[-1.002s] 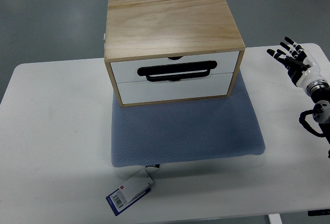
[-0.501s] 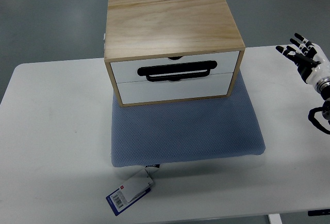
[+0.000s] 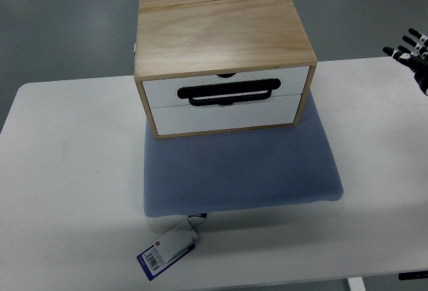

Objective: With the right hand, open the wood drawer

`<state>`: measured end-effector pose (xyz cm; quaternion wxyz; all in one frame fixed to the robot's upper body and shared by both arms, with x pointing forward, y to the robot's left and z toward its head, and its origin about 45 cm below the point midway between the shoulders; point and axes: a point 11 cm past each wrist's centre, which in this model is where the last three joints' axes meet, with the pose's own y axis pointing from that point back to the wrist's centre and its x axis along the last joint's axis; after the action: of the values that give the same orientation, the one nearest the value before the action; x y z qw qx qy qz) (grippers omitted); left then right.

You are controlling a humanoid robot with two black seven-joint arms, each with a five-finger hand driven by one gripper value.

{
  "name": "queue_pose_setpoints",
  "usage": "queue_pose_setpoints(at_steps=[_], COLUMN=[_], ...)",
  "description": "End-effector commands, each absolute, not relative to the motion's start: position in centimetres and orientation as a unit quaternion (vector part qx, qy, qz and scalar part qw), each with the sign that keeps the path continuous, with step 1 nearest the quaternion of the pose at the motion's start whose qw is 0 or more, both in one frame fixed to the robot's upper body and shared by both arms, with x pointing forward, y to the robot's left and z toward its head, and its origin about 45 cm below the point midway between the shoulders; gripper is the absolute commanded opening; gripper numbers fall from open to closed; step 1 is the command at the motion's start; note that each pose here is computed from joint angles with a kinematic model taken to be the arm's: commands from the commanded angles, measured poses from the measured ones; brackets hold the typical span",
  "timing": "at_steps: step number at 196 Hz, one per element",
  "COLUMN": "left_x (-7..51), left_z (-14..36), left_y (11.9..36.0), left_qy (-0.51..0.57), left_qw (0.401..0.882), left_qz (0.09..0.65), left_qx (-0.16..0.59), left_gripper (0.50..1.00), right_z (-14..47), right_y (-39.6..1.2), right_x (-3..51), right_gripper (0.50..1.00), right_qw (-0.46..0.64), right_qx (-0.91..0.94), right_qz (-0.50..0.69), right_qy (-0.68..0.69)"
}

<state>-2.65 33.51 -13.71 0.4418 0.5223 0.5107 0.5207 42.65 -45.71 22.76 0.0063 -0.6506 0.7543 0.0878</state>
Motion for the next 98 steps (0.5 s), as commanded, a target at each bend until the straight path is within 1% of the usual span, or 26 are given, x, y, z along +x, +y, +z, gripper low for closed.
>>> queue_pose_setpoints(at_steps=[1, 20, 29, 30, 43, 52, 53, 72, 83, 84, 90, 98], left_x=[-2.7, -2.7, -2.7, -2.7, -2.7, -2.7, -2.7, -2.7, -2.7, -2.7, -2.7, -2.7], left_z=[-13.7, -13.7, -13.7, -13.7, -13.7, -13.7, -13.7, -13.7, -13.7, -13.7, -13.7, -13.7], left_y=[33.5, 33.5, 33.5, 33.5, 33.5, 33.5, 33.5, 33.5, 33.5, 33.5, 33.5, 33.5], left_qy=[0.511, 0.511, 0.511, 0.511, 0.511, 0.511, 0.511, 0.511, 0.511, 0.511, 0.511, 0.511], left_qw=[0.442, 0.442, 0.442, 0.442, 0.442, 0.442, 0.442, 0.442, 0.442, 0.442, 0.442, 0.442], left_qz=[0.521, 0.521, 0.521, 0.521, 0.521, 0.521, 0.521, 0.521, 0.521, 0.521, 0.521, 0.521], left_qx=[0.522, 0.522, 0.522, 0.522, 0.522, 0.522, 0.522, 0.522, 0.522, 0.522, 0.522, 0.522], left_gripper=[1.0, 1.0, 1.0, 1.0, 1.0, 1.0, 1.0, 1.0, 1.0, 1.0, 1.0, 1.0], right_z=[25.5, 28.8, 28.8, 30.3, 32.9, 33.0, 34.9, 38.7, 38.7, 40.9, 42.2, 42.2], right_y=[-48.2, -48.7, -48.7, -48.5, -48.7, -48.7, -48.6, -47.4, -47.4, -46.9, -46.7, -46.7], right_x=[42.5, 42.9, 42.9, 43.1, 43.2, 43.2, 43.2, 43.3, 43.3, 42.9, 42.7, 42.7], right_gripper=[0.93, 0.928, 0.928, 0.928, 0.928, 0.928, 0.928, 0.928, 0.928, 0.928, 0.928, 0.928], right_qw=[-0.006, 0.0, 0.0, 0.0, -0.004, -0.004, -0.008, -0.014, -0.014, -0.018, -0.022, -0.022], right_qx=[-0.648, -0.664, -0.664, -0.678, -0.694, -0.694, -0.708, -0.744, -0.744, -0.762, -0.773, -0.773], right_qz=[0.074, 0.056, 0.056, 0.045, 0.022, 0.022, 0.003, -0.032, -0.032, -0.052, -0.063, -0.063], right_qy=[0.758, 0.746, 0.746, 0.734, 0.72, 0.72, 0.707, 0.668, 0.668, 0.645, 0.631, 0.631])
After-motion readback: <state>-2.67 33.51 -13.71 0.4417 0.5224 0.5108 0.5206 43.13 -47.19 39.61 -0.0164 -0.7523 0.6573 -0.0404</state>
